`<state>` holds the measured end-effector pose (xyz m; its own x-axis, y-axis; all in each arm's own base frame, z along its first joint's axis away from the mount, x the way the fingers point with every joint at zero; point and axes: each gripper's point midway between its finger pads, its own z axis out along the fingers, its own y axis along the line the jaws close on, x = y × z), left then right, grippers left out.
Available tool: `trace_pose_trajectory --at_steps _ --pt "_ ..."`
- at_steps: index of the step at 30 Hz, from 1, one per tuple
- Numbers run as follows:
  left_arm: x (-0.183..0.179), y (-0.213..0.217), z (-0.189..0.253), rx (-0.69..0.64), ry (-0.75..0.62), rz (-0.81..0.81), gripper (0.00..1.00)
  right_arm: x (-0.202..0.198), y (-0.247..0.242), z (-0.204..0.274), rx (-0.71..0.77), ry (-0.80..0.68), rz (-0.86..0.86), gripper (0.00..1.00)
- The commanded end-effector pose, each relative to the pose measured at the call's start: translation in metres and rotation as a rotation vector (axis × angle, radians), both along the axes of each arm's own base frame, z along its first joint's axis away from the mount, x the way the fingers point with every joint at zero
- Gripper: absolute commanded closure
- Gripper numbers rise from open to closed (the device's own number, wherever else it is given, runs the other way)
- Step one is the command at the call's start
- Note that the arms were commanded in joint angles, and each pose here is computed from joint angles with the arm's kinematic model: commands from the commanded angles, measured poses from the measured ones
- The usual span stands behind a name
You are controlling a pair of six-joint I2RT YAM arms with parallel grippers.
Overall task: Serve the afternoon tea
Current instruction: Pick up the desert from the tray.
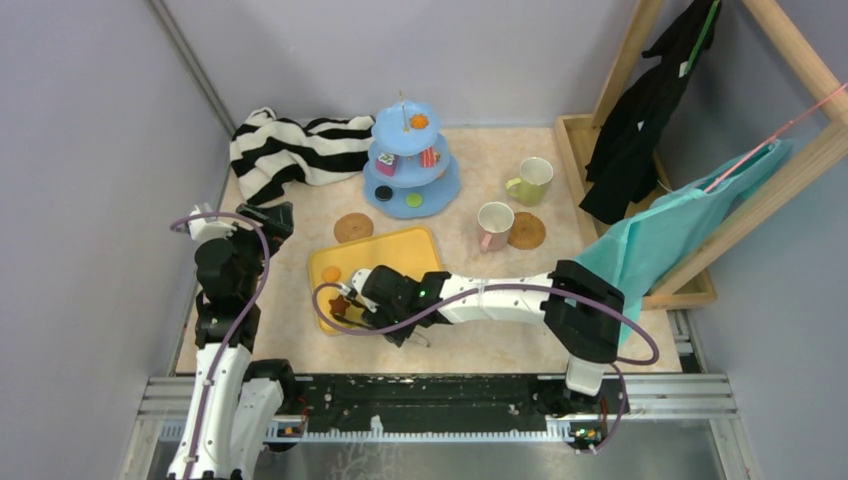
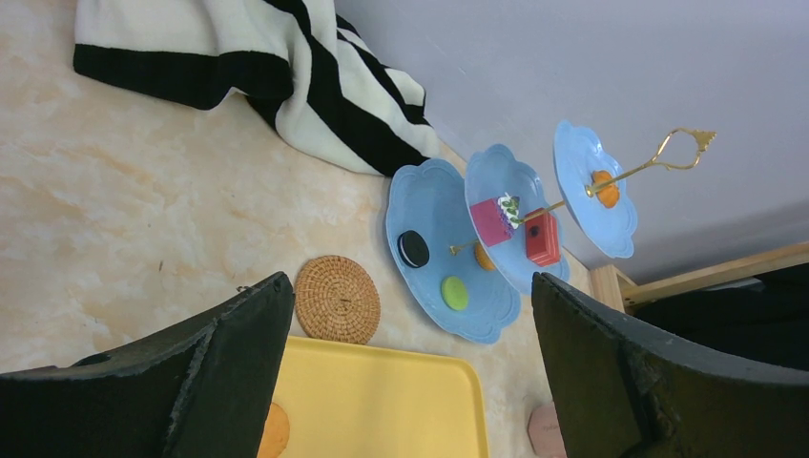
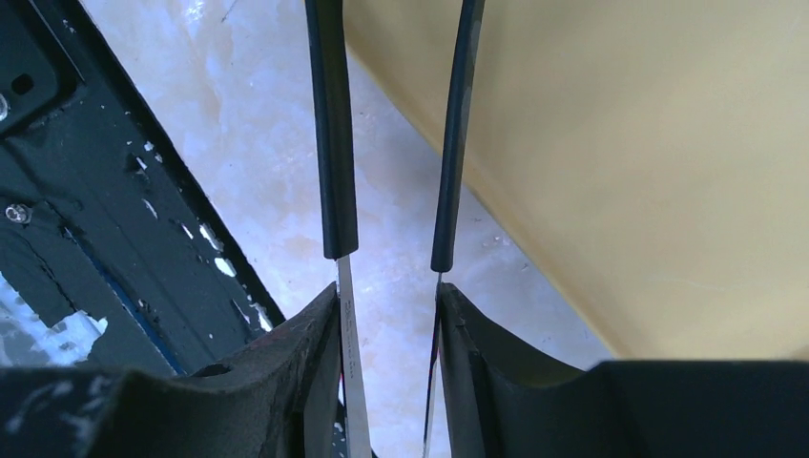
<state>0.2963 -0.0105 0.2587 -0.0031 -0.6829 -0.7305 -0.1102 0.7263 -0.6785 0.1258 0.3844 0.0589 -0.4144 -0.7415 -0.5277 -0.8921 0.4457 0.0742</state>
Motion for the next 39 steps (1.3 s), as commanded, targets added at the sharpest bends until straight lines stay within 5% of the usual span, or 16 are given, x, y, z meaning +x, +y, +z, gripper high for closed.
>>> trace_pose_trajectory --at_steps 1,31,39 --pt "-0.001 -0.002 0.014 -0.004 -0.044 -0.004 0.01 0.008 0.019 0.018 0.056 0.016 -0.006 0.61" --pt "0.003 0.001 0.003 -0.005 -0.033 0.010 0.01 0.030 0.035 0.005 0.047 0.075 0.006 0.61" --pt "0.004 0.000 0.001 -0.007 -0.030 0.006 0.01 0.029 0.035 0.009 0.070 0.084 0.005 0.76"
